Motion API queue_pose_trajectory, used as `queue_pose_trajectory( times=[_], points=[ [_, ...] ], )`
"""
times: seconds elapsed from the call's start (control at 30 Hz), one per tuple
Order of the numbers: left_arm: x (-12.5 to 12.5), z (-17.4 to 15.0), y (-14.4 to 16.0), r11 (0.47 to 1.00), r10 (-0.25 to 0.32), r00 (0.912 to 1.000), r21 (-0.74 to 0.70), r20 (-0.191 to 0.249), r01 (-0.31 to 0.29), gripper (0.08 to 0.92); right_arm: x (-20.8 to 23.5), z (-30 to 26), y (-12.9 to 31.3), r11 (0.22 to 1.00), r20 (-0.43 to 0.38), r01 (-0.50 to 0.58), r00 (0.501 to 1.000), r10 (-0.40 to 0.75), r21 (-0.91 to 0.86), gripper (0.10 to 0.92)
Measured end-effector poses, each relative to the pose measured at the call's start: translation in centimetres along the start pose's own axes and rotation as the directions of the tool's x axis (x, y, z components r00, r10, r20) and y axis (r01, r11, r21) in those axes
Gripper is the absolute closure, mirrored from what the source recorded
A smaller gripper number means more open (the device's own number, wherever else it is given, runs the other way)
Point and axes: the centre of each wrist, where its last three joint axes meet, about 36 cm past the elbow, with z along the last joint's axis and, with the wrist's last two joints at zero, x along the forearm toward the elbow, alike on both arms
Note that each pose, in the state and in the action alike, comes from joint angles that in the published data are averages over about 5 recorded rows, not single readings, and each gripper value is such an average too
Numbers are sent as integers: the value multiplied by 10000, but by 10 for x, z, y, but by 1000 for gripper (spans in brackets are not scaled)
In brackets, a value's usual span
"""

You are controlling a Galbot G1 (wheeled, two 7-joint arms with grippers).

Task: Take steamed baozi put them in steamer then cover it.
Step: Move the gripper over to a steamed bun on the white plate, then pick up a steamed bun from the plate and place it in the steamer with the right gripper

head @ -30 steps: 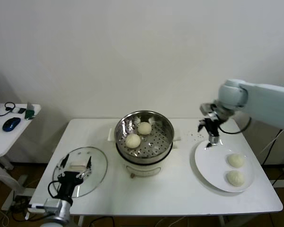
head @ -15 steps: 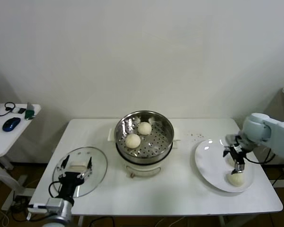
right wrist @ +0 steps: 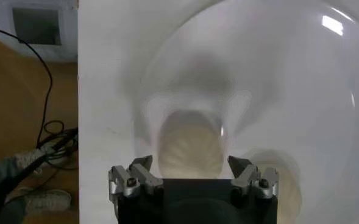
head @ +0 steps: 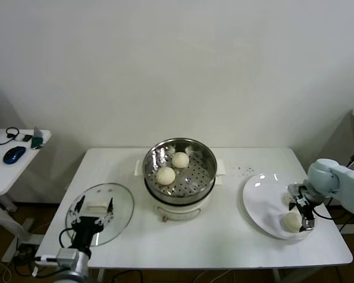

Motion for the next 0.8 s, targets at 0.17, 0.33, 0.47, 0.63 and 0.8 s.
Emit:
queue_pose_trajectory(
  times=[0.17,0.33,0.47,0.63,0.8],
  points=[
    [0,0,0,10000,-19,10000,-20,1,19,177,-7,1,-2,9999,-74,107,9999,-108,-46,232],
    [0,-1,0,10000,-48,10000,-55,23,48,177,-11,1,-4,9999,-92,157,9998,-158,-72,317],
    [0,-1,0,9999,-46,10000,-89,26,46,177,-13,1,-6,9998,-100,212,9997,-212,-52,346],
    [0,-1,0,9999,-43,10000,-135,19,43,177,-14,1,-6,9997,-65,232,9997,-232,-15,360],
    [1,-2,1,9998,-31,10000,-174,24,32,177,-6,-2,-9,9998,97,138,9999,-140,129,361]
  ],
)
